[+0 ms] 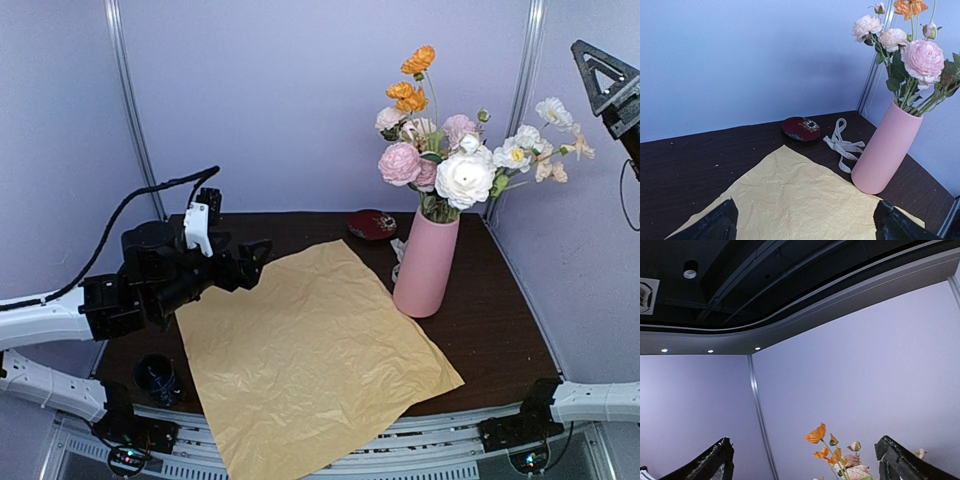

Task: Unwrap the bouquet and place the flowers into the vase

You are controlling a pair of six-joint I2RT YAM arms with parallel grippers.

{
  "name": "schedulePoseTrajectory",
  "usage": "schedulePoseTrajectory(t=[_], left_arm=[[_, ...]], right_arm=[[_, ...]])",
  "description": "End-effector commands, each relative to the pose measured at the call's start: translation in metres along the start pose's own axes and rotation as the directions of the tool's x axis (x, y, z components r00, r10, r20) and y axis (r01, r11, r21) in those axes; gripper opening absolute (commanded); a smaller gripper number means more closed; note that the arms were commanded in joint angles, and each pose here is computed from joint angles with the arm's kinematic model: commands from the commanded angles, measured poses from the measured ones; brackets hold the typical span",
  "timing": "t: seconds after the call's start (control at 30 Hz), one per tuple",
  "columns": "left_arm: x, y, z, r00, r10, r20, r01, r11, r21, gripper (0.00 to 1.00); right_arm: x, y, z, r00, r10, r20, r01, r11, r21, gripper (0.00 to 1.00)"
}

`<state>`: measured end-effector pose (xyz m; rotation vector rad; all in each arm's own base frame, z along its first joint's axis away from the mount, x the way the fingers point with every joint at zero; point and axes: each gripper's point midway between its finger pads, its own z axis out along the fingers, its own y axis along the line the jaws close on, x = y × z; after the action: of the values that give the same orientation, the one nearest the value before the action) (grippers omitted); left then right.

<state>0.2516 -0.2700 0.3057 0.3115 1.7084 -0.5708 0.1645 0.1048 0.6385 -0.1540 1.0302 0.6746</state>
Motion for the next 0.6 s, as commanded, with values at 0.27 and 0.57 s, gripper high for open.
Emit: schedulePoseTrajectory(t=[0.27, 0.57], left_arm=[[-0.026, 0.018, -0.024, 0.995, -0.047, 0.087, 0.052, 0.998, -0.048, 0.98], [-0.029, 0.040, -0.038, 0.991, -0.100, 0.094, 0.113, 0.984, -0.141, 0.98]], right_arm=[[0.101, 0.075, -0.028, 0.931, 0.061, -0.360, -0.221, 0.879, -0.422, 0.91], [0.041, 0.007, -0.048, 0.995, 0.096, -0.032, -0.099, 0.989, -0.110, 0.98]])
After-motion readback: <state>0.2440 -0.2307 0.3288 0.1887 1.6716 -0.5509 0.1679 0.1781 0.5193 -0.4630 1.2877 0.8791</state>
